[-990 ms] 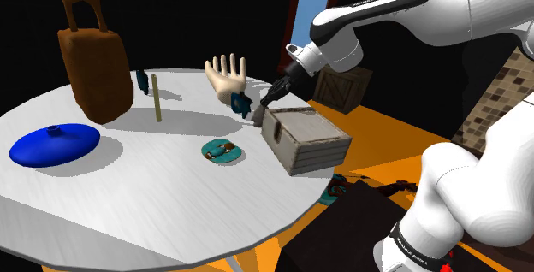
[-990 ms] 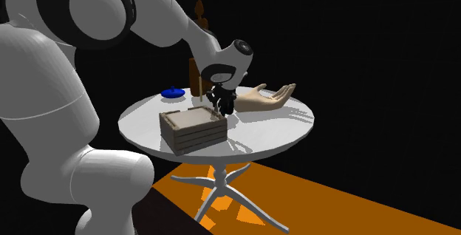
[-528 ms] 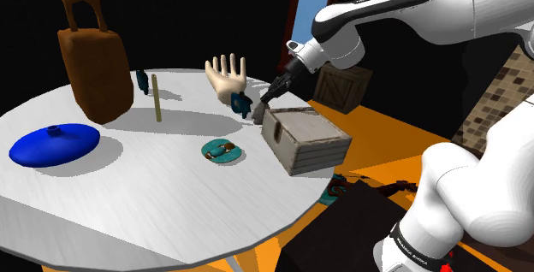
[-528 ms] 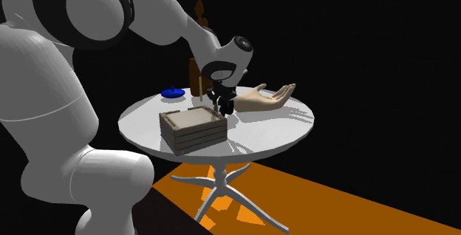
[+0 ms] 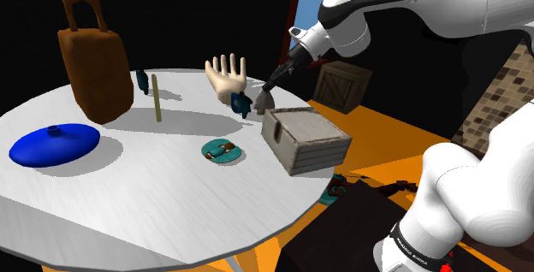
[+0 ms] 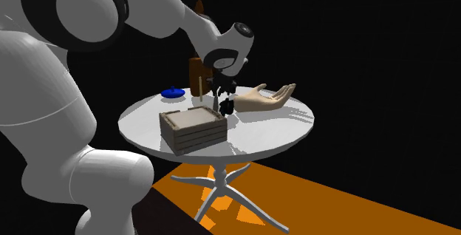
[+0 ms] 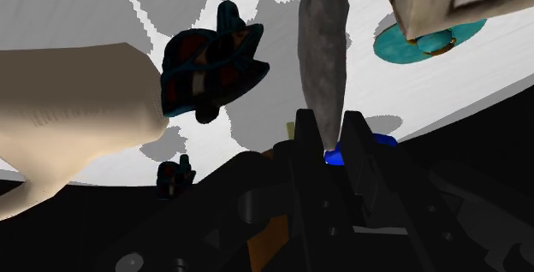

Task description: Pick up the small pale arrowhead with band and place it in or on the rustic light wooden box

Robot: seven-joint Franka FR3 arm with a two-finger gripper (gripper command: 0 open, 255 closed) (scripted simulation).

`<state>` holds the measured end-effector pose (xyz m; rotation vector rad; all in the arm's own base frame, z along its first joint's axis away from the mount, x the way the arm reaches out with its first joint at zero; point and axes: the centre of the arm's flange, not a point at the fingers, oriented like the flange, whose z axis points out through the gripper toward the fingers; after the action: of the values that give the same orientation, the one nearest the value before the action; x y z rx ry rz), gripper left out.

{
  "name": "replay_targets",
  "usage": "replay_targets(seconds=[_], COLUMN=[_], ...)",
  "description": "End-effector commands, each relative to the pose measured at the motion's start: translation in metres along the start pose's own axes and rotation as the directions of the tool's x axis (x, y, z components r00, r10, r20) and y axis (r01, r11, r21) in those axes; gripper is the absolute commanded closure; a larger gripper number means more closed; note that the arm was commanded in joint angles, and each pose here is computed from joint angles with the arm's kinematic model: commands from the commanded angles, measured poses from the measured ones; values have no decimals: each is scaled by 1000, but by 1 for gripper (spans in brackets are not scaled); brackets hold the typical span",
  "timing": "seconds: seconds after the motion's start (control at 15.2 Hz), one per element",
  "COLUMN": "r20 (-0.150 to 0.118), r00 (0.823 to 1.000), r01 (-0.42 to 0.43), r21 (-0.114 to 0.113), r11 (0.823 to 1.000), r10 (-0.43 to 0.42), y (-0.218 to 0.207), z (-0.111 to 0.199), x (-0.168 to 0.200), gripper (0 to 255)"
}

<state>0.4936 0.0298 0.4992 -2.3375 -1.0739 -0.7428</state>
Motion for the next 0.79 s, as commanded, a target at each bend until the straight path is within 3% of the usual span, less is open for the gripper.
replay_targets(seconds=[0.0,0.73], r20=[0,0], r00=[1000,1000], r01=[0,0], r21=[0,0], r11=[1000,1000], r10=[0,0], y=[-3,-14], z=[-9,-52], x=[8,45], gripper=[255,255])
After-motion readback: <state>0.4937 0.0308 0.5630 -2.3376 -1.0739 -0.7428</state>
